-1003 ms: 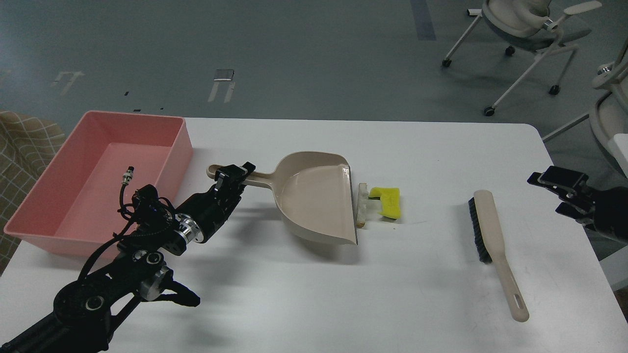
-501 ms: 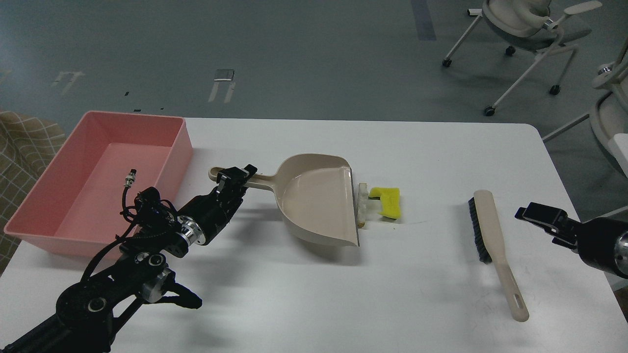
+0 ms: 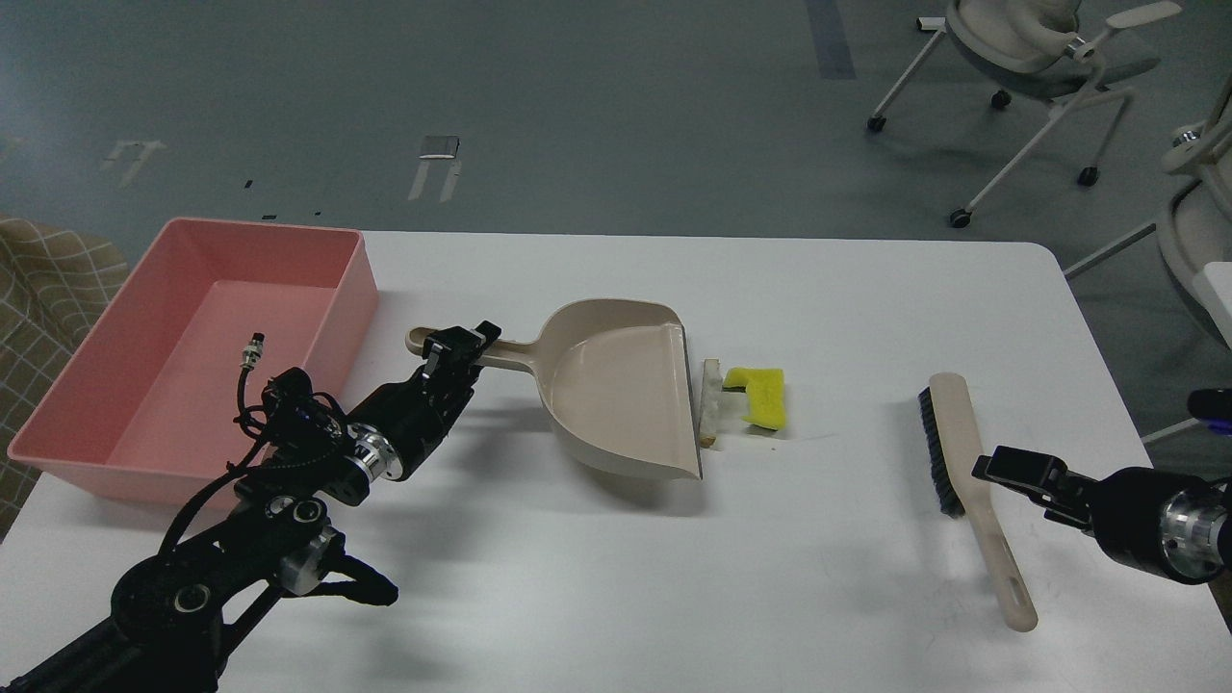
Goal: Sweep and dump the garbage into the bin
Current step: 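Reach the right gripper to the wooden brush handle and grasp it, then lift the brush with the right gripper toward the sponge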
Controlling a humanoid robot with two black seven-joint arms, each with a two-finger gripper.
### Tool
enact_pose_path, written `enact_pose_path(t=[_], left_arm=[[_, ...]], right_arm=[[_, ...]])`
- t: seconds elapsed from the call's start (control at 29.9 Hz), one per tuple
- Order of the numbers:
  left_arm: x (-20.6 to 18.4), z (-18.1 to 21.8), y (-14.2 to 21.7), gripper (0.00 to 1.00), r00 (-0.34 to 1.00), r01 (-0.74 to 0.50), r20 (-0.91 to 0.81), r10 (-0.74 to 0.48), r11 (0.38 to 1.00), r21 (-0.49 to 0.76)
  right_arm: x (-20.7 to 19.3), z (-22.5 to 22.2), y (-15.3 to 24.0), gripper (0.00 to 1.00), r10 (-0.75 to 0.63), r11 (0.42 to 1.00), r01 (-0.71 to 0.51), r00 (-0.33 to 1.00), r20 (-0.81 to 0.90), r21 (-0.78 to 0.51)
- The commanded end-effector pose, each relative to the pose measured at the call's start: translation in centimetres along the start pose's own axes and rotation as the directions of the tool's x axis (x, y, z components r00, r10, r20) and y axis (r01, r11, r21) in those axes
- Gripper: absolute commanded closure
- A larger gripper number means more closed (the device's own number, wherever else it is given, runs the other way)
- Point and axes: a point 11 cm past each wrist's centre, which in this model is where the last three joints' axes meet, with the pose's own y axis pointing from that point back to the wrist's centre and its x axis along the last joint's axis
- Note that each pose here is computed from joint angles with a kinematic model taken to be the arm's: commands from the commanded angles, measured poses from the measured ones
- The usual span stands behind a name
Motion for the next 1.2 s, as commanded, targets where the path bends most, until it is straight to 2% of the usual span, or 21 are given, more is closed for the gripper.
enact_pose_path(t=[0.0,0.03,0.07,0.6,0.63,0.7,0.74,0.97,1.14,1.17], left_arm=[[0.0,0.0,0.0,1.0,1.0,-0.001,-0.001,0.001,1.0,-0.002],[0.1,0.1,0.0,1.0,1.0,-0.003,0.0,0.003,1.0,-0.003],[0.1,0.1,0.0,1.0,1.0,-0.002,0.0,0.002,1.0,-0.003],[0.3,0.0,0.1,0.99,1.0,-0.006,0.006,0.006,1.0,-0.003],[0.4,0.0,0.1,0.99,1.0,-0.007,0.006,0.007,1.0,-0.002],[0.5,-0.1,0.2,0.99,1.0,-0.009,0.007,0.009,1.0,0.0],[0.5,-0.1,0.2,0.99,1.0,-0.009,0.006,0.009,1.0,0.0],[0.7,-0.1,0.2,0.99,1.0,-0.011,0.01,0.011,1.0,0.001],[0.5,-0.1,0.2,0.99,1.0,-0.009,0.006,0.009,1.0,0.0],[0.5,-0.2,0.2,0.99,1.0,-0.009,0.005,0.009,1.0,0.001]], right_arm=[[-0.5,-0.2,-0.4,0.3,-0.02,1.0,0.02,1.0,-0.009,0.002],[-0.6,-0.4,-0.4,0.37,-0.021,1.0,0.021,1.0,-0.009,0.006],[-0.7,-0.4,-0.5,0.39,-0.025,1.0,0.025,1.0,-0.008,0.008],[-2.3,-0.5,-1.2,0.4,-0.074,0.997,0.074,0.997,-0.014,0.009],[-2.3,-0.5,-1.2,0.43,-0.075,0.997,0.075,0.997,-0.012,0.009],[-2.4,-0.7,-1.3,0.58,-0.074,0.997,0.074,0.997,-0.009,0.017],[-2.4,-0.7,-1.3,0.6,-0.074,0.997,0.074,0.997,-0.009,0.017],[-2.2,-0.6,-1.2,0.69,-0.07,0.997,0.07,0.997,-0.014,0.01],[-2.3,-0.4,-1.2,0.71,-0.073,0.997,0.073,0.997,-0.016,0.005],[-2.3,-0.4,-1.2,0.76,-0.074,0.997,0.074,0.997,-0.015,0.004]])
